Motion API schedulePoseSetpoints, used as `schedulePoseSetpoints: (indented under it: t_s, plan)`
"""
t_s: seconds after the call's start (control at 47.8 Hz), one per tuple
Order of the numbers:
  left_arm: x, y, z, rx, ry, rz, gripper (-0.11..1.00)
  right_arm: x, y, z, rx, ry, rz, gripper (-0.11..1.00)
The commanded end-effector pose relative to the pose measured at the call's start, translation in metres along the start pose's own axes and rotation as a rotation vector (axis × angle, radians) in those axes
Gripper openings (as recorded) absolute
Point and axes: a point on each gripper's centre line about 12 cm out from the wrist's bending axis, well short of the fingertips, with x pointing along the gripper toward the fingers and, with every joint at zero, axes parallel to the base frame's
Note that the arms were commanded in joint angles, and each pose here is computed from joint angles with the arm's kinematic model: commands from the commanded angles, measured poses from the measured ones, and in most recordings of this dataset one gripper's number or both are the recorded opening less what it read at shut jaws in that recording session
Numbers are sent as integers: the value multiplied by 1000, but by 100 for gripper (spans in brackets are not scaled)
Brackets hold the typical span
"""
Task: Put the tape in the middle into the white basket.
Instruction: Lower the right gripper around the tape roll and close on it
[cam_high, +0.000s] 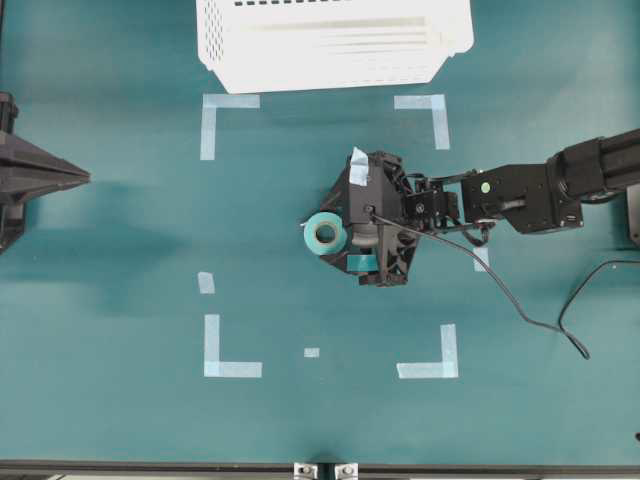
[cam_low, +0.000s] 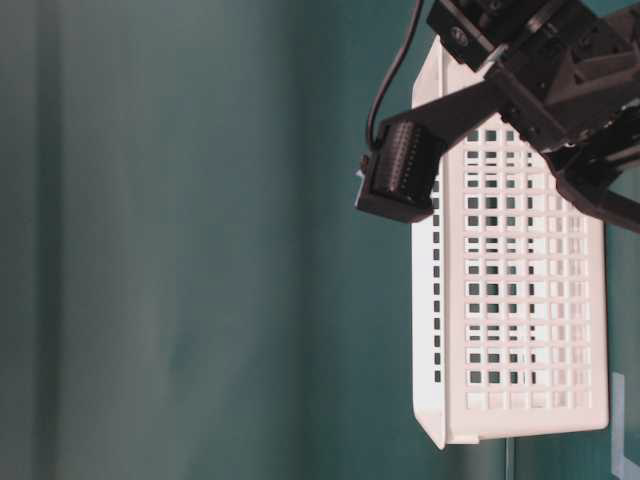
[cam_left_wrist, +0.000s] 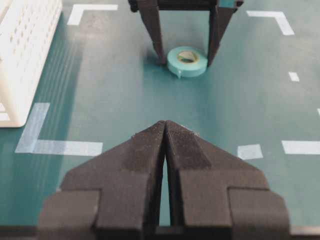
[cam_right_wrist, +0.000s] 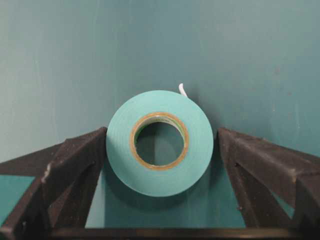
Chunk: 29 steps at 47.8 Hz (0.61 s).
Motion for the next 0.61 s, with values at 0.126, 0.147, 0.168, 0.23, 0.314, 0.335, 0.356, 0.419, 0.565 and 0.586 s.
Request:
schedulePoseSetpoints:
  t_s: [0.126, 0.147, 0.168, 0.23, 0.314, 0.335, 0.356, 0.419, 0.565, 0.586]
  plan:
    - [0, 0, 5, -2, -12, 3, -11, 2, 4, 13, 1, -34, 10, 100]
    - [0, 0, 5, -1, -12, 3, -11, 2, 4, 13, 1, -35, 10, 100]
    - [0, 0, 5, 0, -11, 1, -11, 2, 4, 13, 1, -34, 10, 100]
    - [0, 0, 5, -1, -12, 3, -11, 2, 4, 12, 1, -32, 9, 100]
    - [0, 0, 5, 0, -12, 1, -11, 2, 4, 12, 1, -31, 9, 100]
    - [0, 0, 5, -1, -12, 3, -11, 2, 4, 13, 1, -32, 9, 100]
    - [0, 0, 5, 0, -11, 1, -11, 2, 4, 12, 1, -30, 8, 100]
    - [0, 0, 5, -1, -11, 3, -11, 2, 4, 12, 1, -27, 8, 99]
    - [0, 0, 5, -2, -12, 3, -11, 2, 3, 11, -2, -15, 5, 99]
    - [0, 0, 5, -1, -11, 3, -11, 2, 3, 11, -1, -15, 5, 99]
